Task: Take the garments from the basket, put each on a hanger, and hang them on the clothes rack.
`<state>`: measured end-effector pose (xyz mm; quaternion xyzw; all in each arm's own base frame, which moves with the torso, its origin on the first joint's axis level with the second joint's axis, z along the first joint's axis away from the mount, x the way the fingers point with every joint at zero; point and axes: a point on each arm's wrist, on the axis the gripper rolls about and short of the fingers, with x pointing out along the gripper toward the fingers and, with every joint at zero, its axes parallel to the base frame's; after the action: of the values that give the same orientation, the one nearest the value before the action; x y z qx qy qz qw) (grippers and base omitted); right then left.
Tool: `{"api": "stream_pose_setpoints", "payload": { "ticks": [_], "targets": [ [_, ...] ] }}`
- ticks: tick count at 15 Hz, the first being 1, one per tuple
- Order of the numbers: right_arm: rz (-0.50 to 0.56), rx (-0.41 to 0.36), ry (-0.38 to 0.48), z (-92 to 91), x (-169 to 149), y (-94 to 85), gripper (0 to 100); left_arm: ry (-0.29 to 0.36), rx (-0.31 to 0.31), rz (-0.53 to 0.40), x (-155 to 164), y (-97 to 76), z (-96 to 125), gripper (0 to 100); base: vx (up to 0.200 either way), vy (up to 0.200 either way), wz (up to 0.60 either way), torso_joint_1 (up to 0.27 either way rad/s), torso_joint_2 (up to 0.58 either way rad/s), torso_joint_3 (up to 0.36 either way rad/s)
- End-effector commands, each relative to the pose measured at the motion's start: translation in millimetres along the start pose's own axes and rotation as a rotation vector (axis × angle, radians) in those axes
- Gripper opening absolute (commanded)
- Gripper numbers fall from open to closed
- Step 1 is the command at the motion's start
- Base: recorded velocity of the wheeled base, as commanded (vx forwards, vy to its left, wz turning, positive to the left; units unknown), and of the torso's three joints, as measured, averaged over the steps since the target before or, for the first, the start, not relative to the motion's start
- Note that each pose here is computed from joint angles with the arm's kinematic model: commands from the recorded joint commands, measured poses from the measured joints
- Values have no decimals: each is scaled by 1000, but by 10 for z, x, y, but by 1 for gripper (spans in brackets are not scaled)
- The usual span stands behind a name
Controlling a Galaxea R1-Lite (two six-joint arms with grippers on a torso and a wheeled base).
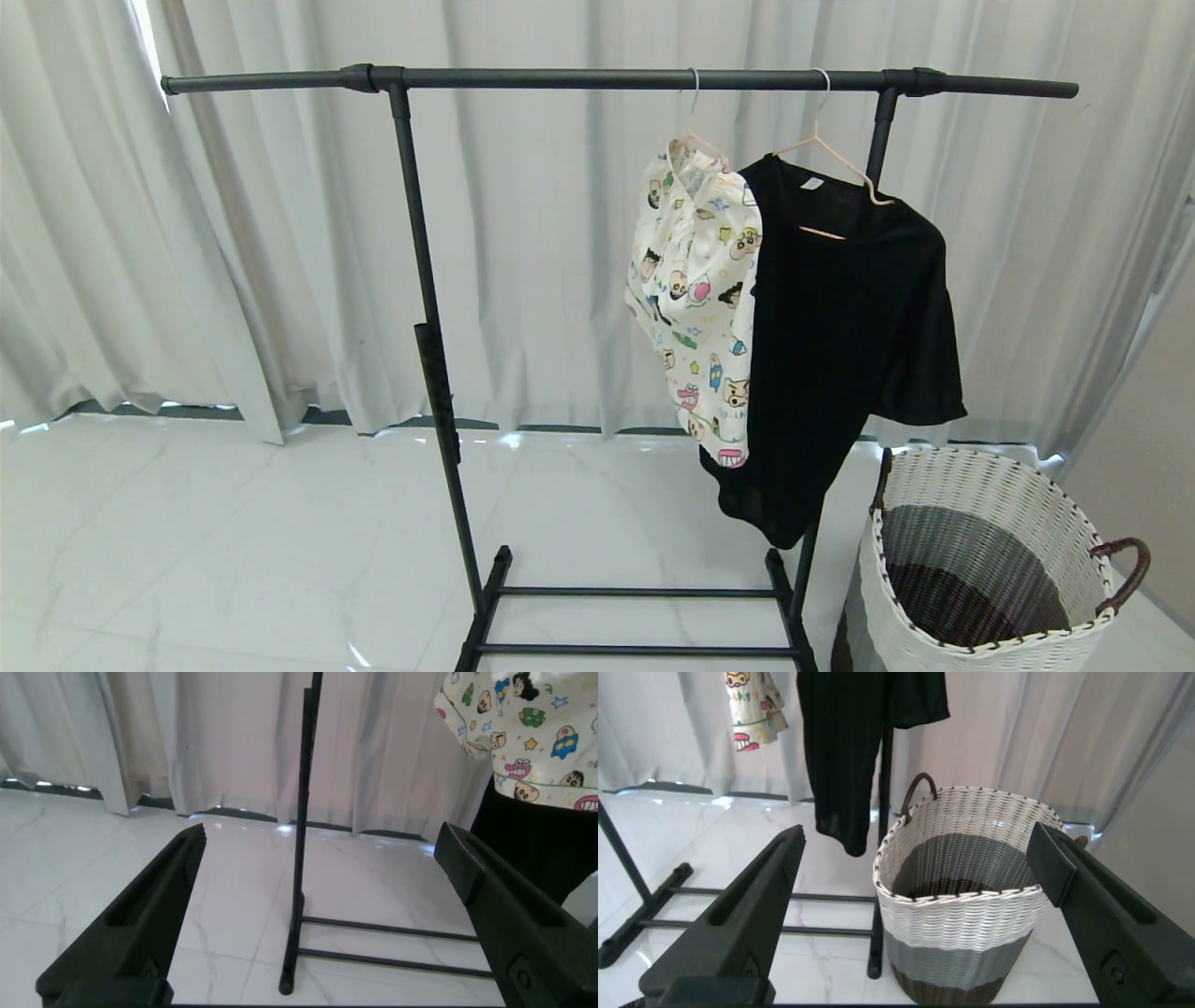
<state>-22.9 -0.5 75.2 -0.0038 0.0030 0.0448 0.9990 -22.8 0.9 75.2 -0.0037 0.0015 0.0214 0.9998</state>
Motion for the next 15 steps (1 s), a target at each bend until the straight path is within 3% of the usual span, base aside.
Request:
{"api": "stream_pose_setpoints", "payload": {
  "ticks": [1,15],
  "targets": [
    [1,0,0,-1,0,0,100,0,0,2,0,0,0,100,0,0,0,0,0,0],
    [1,0,0,-1,0,0,100,0,0,0,0,0,0,100,0,0,0,0,0,0]
  ]
}}
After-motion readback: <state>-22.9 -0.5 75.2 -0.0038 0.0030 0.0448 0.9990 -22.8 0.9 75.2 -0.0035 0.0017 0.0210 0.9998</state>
